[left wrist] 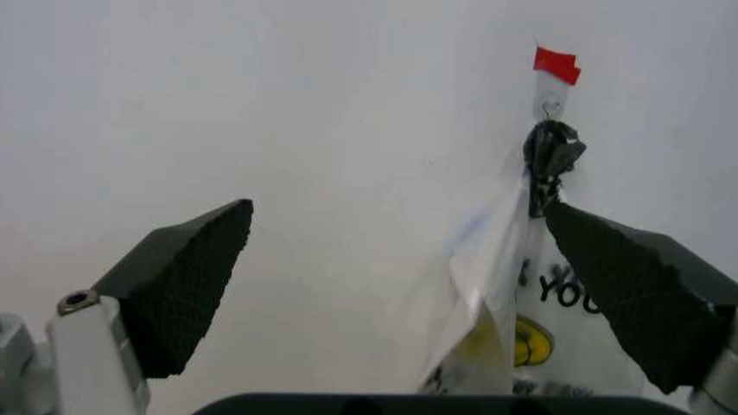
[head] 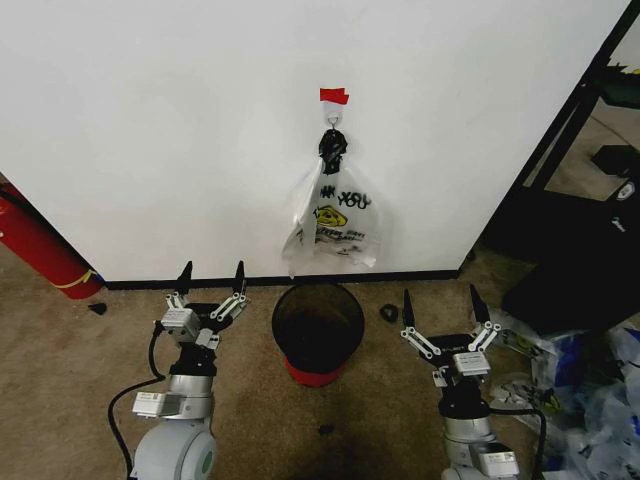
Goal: Pick up the garbage bag from the wall and place it over the trash bin.
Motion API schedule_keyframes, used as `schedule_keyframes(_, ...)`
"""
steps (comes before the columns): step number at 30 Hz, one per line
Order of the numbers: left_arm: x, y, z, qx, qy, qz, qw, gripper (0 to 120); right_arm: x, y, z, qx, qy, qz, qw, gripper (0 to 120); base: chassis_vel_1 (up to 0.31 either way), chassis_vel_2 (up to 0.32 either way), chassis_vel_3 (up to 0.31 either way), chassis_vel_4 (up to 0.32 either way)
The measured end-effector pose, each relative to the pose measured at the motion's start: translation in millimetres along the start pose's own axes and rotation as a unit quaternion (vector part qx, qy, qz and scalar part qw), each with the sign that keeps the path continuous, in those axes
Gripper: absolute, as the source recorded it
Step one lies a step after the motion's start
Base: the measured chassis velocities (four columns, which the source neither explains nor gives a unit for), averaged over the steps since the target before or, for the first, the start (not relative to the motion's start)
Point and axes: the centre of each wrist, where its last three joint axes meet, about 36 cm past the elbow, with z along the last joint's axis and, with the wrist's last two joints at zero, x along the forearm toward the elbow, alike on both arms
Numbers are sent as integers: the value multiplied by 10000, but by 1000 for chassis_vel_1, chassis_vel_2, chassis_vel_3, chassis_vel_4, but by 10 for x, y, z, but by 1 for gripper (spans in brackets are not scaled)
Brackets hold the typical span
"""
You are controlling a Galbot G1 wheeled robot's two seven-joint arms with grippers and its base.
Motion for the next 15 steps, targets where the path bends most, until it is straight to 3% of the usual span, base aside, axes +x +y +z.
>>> schedule_keyframes(15,-96,32,71,-40,29,15,10000,100,-32,8,79,-40,29,27,10000,100,0,0,0,0)
